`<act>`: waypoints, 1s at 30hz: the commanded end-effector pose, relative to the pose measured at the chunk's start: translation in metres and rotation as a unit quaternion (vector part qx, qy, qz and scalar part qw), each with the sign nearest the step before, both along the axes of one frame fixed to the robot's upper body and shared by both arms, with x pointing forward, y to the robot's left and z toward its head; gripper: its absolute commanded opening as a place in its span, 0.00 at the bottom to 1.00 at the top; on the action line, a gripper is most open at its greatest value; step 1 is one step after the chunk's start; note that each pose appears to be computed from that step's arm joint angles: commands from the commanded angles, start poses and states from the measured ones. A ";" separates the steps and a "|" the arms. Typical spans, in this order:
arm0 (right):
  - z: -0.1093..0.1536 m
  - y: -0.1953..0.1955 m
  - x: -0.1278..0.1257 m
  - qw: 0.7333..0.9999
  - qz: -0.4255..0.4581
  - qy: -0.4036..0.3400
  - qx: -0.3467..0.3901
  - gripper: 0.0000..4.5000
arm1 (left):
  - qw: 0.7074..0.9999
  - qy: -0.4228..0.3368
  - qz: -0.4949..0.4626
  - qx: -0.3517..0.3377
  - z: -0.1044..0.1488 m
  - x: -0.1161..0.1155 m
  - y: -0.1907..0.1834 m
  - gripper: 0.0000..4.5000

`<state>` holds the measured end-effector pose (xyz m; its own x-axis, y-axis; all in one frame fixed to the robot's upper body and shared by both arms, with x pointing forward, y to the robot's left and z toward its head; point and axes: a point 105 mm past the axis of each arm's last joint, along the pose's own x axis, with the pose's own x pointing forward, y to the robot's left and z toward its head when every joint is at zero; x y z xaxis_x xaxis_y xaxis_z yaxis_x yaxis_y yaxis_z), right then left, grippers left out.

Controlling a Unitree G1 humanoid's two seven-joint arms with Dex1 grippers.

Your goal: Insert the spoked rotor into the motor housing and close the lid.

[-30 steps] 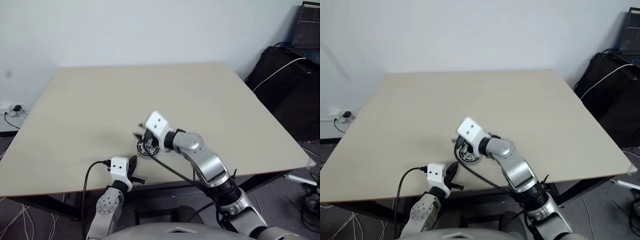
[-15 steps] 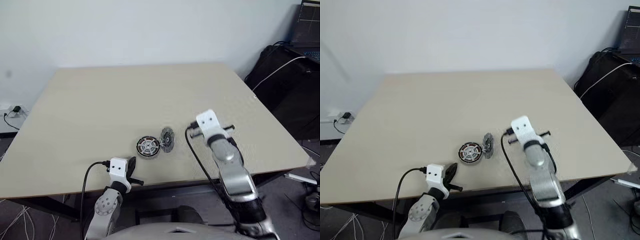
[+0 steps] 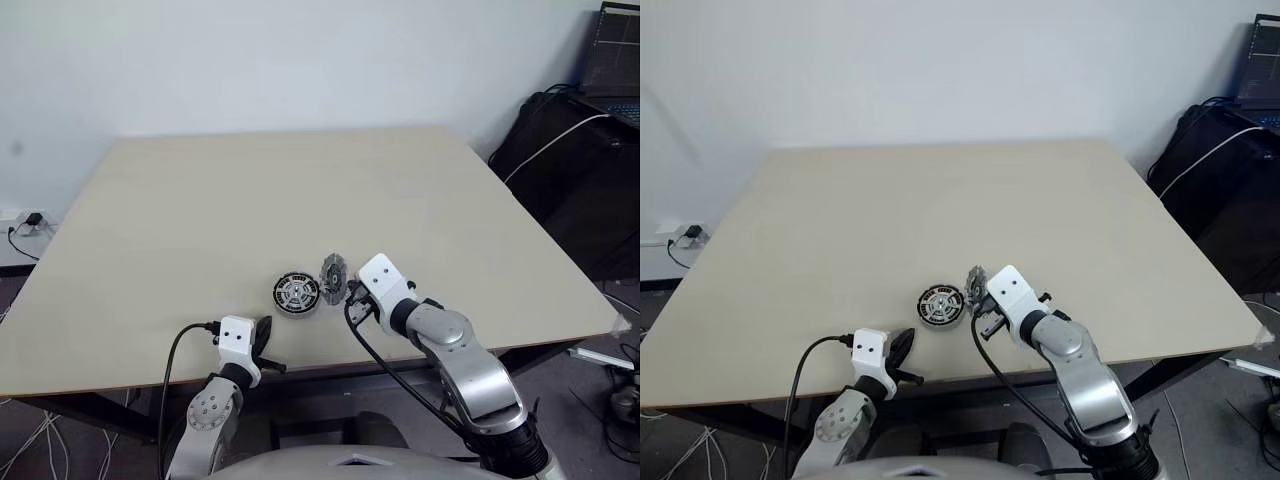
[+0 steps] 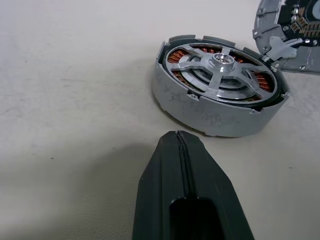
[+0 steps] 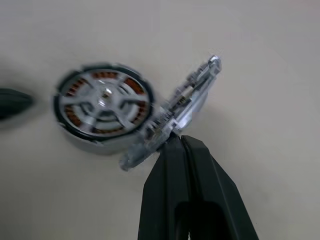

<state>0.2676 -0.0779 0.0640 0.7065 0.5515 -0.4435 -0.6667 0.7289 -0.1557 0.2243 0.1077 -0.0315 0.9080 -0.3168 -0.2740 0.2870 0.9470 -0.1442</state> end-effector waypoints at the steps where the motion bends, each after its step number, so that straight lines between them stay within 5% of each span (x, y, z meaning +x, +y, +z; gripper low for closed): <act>1: 0.020 0.013 0.004 0.999 0.030 -0.028 0.035 0.01 | 1.000 -0.029 0.000 -0.003 0.015 0.006 0.000 0.00; 30: -0.044 0.072 0.017 0.994 0.083 0.057 0.050 0.01 | 0.999 -0.033 0.010 0.004 0.017 0.007 0.004 0.00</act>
